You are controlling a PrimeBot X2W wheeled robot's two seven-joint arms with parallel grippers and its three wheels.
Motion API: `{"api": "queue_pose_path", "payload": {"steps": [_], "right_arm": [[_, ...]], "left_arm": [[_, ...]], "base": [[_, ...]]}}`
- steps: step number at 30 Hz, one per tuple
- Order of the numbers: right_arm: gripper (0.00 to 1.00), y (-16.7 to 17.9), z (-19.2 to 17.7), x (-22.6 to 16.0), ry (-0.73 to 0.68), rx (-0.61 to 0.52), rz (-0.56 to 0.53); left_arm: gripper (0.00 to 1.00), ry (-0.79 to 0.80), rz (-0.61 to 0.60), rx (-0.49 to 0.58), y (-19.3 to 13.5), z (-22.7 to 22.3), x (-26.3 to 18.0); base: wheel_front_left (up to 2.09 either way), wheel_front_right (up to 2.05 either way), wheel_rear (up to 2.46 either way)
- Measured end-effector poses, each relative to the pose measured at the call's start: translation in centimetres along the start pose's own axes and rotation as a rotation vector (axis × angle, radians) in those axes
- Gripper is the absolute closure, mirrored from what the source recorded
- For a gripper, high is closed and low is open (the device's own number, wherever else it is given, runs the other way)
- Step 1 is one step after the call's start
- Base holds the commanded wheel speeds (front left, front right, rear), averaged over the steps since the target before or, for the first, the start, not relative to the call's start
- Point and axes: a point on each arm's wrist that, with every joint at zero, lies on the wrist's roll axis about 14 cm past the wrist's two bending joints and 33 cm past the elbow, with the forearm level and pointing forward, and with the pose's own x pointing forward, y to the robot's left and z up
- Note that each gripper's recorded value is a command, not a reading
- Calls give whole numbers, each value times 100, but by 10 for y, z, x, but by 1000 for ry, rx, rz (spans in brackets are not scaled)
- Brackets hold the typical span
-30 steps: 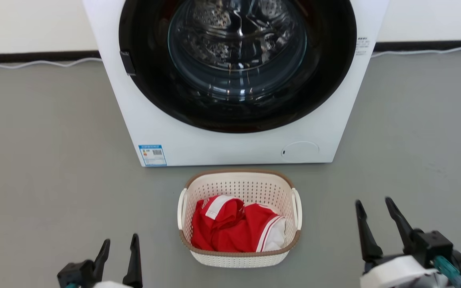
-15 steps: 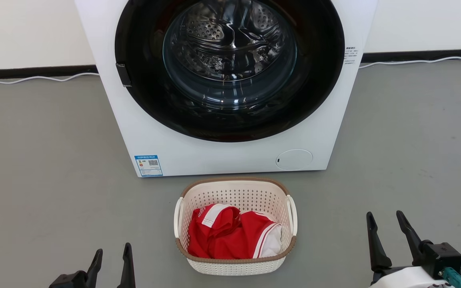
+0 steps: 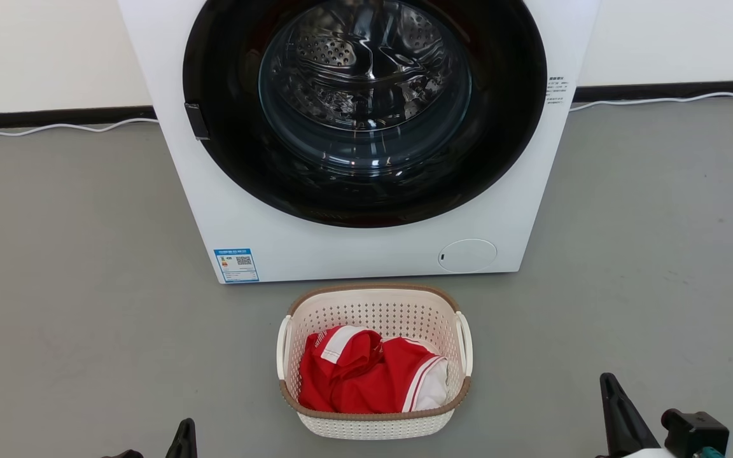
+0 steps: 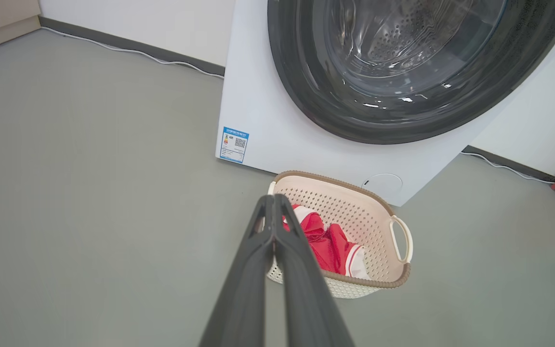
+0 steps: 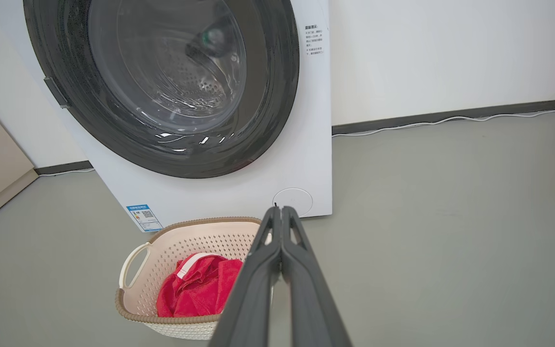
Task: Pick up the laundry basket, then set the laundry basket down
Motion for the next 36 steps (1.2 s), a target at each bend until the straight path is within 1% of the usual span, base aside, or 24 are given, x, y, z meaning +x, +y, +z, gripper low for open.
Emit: {"api": "queue_pose_path", "payload": {"steps": [26,36], "right_arm": [[100,-5,2,4,11,312,-52],[100,-7,1,5,18,420,-66]], "left_arm": [[100,33,46,-275,7,-1,2],[100,21,42,-369,5,7,8]], "base": [[0,0,0],[0,0,0]]}}
